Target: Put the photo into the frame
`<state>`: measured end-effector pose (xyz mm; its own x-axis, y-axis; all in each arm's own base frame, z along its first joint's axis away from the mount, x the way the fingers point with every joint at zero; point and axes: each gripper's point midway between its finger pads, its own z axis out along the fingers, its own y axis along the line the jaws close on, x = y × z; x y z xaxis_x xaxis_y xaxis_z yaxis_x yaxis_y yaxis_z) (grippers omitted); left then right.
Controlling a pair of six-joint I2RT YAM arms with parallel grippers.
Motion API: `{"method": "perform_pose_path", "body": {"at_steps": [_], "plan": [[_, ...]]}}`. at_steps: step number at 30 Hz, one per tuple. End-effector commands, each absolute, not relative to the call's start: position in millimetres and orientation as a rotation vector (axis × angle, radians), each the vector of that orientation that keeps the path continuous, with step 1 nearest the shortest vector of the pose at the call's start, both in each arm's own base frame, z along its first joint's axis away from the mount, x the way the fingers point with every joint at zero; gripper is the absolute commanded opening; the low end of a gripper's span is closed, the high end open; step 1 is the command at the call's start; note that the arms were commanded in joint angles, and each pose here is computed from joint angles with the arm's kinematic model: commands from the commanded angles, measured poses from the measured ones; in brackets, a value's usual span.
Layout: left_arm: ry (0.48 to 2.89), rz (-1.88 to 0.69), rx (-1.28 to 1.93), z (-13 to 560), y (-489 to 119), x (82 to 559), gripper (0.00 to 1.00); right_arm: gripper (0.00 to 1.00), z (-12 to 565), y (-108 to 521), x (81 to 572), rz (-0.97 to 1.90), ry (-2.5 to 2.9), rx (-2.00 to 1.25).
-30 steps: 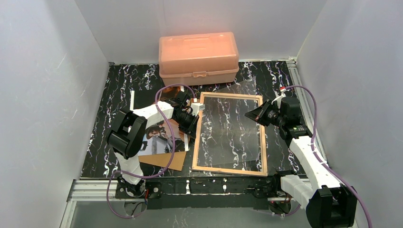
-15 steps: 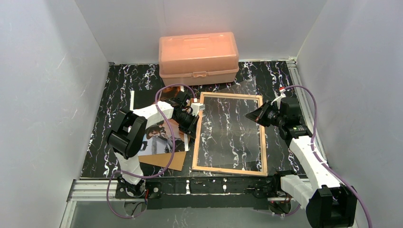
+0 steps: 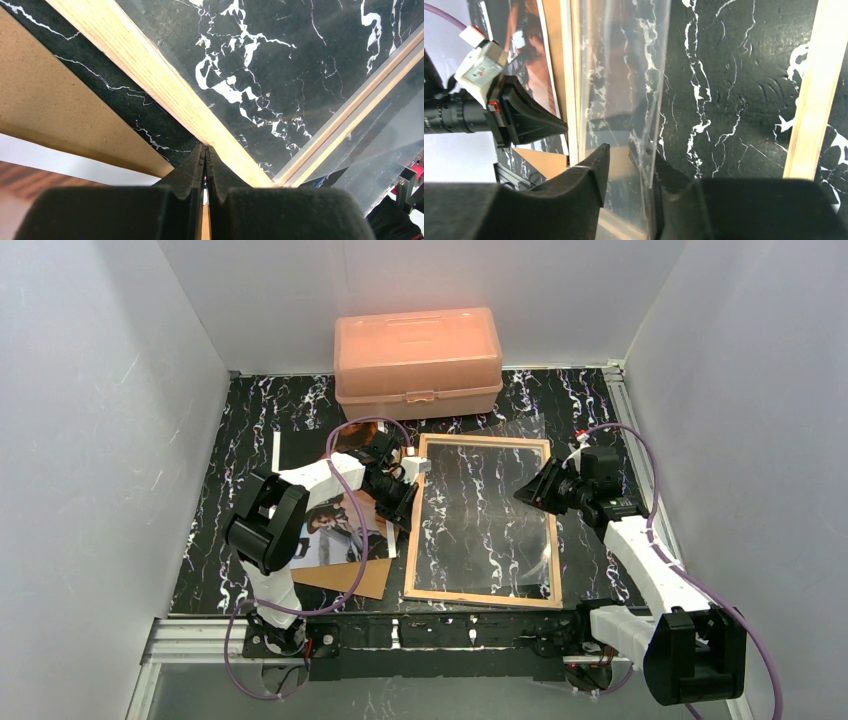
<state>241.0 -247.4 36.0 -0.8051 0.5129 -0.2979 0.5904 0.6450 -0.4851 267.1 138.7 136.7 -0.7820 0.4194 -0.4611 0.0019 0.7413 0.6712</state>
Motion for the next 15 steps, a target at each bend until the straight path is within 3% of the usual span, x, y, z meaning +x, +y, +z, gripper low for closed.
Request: {"method": "perform_pose_path", "body": {"at_steps": [1,15], "plan": [[2.667,-0.894,0.949,52,-253,245,0.0,0.43,133,140,259,0.873,2.372,0.25],[2.672,-0.903,0.939,52,-253,245,0.0,0.75,119,141,262,0.771,2.482,0.16]]}}
